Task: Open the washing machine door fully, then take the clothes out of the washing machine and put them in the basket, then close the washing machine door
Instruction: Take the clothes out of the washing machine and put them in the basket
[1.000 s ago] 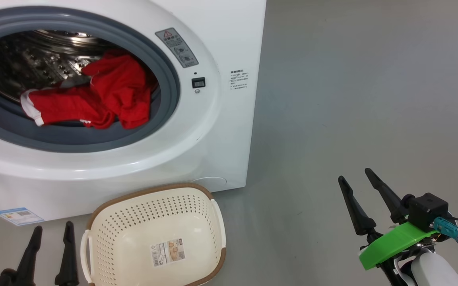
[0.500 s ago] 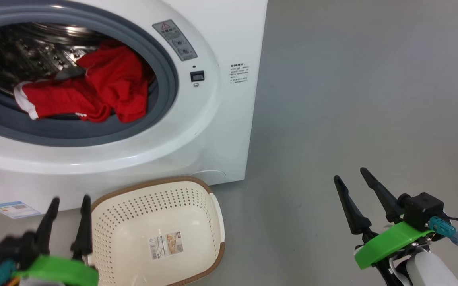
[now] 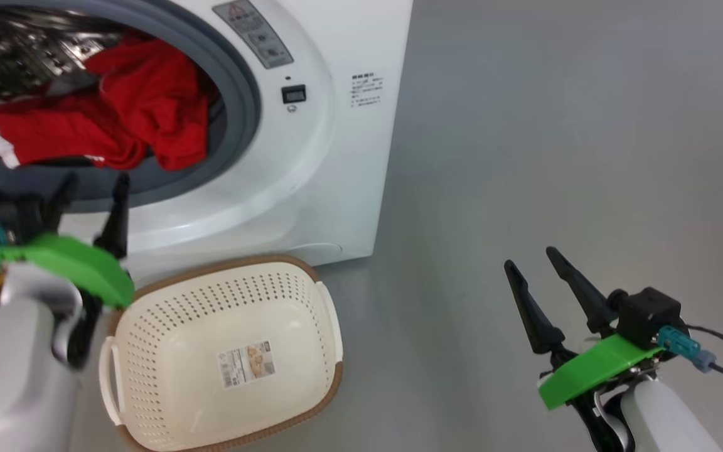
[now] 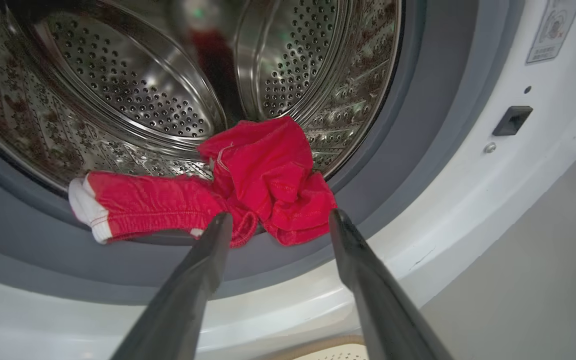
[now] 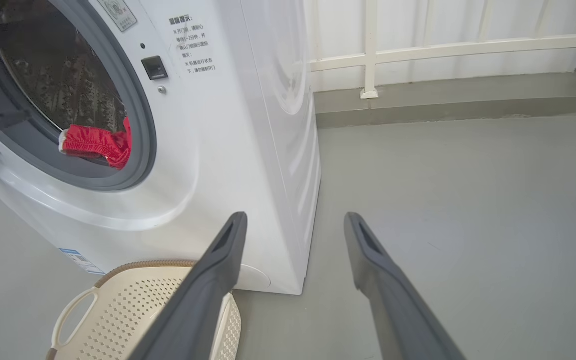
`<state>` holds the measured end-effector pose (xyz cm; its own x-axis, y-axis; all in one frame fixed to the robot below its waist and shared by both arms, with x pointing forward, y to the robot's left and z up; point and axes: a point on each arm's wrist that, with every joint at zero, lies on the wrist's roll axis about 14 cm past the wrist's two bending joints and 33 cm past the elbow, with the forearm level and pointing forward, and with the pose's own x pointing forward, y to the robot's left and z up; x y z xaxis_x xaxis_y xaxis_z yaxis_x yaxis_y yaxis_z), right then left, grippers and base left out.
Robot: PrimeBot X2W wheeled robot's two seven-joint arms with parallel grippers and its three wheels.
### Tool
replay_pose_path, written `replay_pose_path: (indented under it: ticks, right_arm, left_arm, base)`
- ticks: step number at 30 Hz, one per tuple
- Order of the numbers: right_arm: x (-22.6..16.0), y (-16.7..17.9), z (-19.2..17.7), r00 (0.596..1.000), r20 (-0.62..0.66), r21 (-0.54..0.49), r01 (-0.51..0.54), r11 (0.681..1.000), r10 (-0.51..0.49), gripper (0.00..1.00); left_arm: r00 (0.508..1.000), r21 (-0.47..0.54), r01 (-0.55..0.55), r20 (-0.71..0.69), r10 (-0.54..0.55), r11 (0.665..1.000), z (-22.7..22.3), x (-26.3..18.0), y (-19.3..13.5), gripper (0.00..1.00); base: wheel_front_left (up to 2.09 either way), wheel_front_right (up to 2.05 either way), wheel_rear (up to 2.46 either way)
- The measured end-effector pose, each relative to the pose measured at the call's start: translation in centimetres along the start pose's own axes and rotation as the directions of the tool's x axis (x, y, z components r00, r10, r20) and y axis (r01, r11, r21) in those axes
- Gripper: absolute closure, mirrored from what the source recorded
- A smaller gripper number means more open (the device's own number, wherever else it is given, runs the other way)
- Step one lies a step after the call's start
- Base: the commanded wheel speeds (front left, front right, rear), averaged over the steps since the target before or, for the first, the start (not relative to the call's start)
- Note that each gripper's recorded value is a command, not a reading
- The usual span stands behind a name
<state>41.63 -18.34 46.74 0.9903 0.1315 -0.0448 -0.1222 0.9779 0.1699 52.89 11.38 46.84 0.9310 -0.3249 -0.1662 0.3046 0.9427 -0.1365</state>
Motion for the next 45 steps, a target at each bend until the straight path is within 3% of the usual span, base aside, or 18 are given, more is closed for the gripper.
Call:
replay_pose_path:
  ticks: [7, 16, 24, 35, 43, 44, 45]
  right_arm:
    - [1.1, -0.3, -0.4, 1.000, -0.004, 0.012, 0.017, 1.000, -0.017, 0.00]
    - [2.4, -0.3, -1.6, 0.999, -0.028, 0.019, 0.021, 1.000, -0.021, 0.00]
    - [2.9, -0.6, -2.9, 0.998, -0.060, 0.019, 0.035, 0.999, -0.033, 0.00]
    - [3.4, -1.3, -3.7, 0.995, -0.082, 0.009, 0.051, 0.999, -0.050, 0.00]
    - [3.3, -1.7, -4.0, 0.994, -0.089, 0.008, 0.067, 0.998, -0.066, 0.00]
    - [3.3, -1.7, -3.9, 0.994, -0.089, 0.009, 0.067, 0.998, -0.066, 0.00]
    - [3.3, -1.6, -3.9, 0.994, -0.087, 0.010, 0.067, 0.998, -0.066, 0.00]
  left_arm:
    - [0.999, 0.000, 0.025, -0.044, -0.025, 1.000, 1.1, 4.8, -0.3, 0.00]
    - [0.987, 0.031, 0.022, -0.158, -0.016, 0.999, -1.3, 9.2, 0.5, 0.00]
    - [0.965, 0.065, 0.005, -0.263, 0.012, 0.998, -4.8, 11.5, 2.1, 0.00]
    - [0.960, 0.092, -0.015, -0.278, 0.040, 0.996, -5.9, 14.4, 3.7, 0.00]
    - [0.959, 0.096, 0.011, -0.283, 0.016, 0.995, -6.7, 15.3, 2.8, 0.00]
    - [0.959, 0.098, 0.016, -0.283, 0.013, 0.995, -6.7, 15.3, 2.6, 0.06]
    - [0.960, 0.097, 0.017, -0.279, 0.011, 0.995, -6.6, 15.3, 2.6, 0.55]
  base:
    - [0.00, 0.00, 0.00]
    - [0.00, 0.00, 0.00]
    - [0.00, 0.00, 0.00]
    - [0.00, 0.00, 0.00]
    - [0.00, 0.00, 0.00]
    - [0.00, 0.00, 0.00]
    - [0.00, 0.00, 0.00]
